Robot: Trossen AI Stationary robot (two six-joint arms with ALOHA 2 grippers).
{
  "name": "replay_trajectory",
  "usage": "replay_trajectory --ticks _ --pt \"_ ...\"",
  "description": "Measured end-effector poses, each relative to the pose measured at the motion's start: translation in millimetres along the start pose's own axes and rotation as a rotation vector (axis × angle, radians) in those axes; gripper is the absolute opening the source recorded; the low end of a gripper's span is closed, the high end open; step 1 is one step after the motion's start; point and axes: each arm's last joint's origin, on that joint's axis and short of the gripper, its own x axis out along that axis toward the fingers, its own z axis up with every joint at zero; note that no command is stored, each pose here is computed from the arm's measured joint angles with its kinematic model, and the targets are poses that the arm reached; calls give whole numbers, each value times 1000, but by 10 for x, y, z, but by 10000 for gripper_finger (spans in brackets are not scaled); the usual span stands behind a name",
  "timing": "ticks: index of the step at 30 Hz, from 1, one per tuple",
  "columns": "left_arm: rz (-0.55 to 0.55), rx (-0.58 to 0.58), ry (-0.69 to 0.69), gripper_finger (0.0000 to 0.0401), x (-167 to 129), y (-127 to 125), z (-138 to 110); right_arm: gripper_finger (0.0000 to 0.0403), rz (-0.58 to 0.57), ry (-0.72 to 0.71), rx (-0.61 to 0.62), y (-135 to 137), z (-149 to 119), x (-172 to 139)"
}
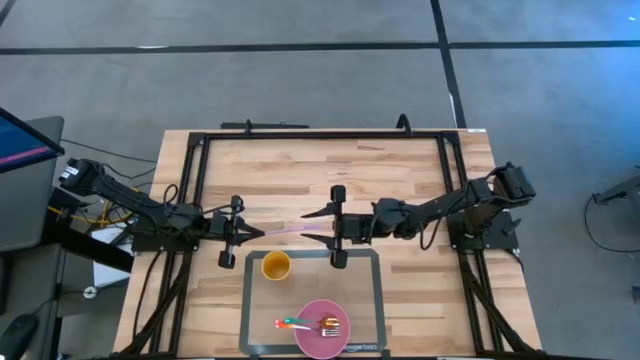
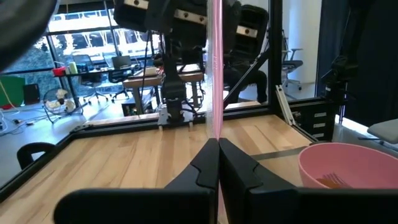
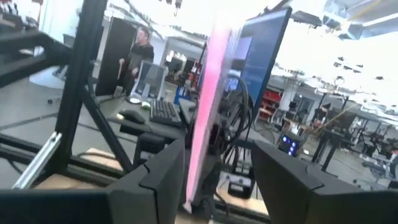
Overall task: Pick & Place Utensil
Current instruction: Put the pink straw into the yellow cup on the transparent mat
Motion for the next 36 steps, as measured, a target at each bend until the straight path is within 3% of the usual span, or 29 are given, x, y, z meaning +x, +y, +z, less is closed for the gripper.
replay_trajectory --ticks 13,24,36 --pt "26 8 32 3 23 -4 -39 140 44 -137 16 -9 114 -9" --pt "40 10 37 4 33 -4 -49 112 43 -130 15 -11 108 -8" --pt "40 5 35 7 33 -4 -46 8 39 -124 15 -13 103 -8"
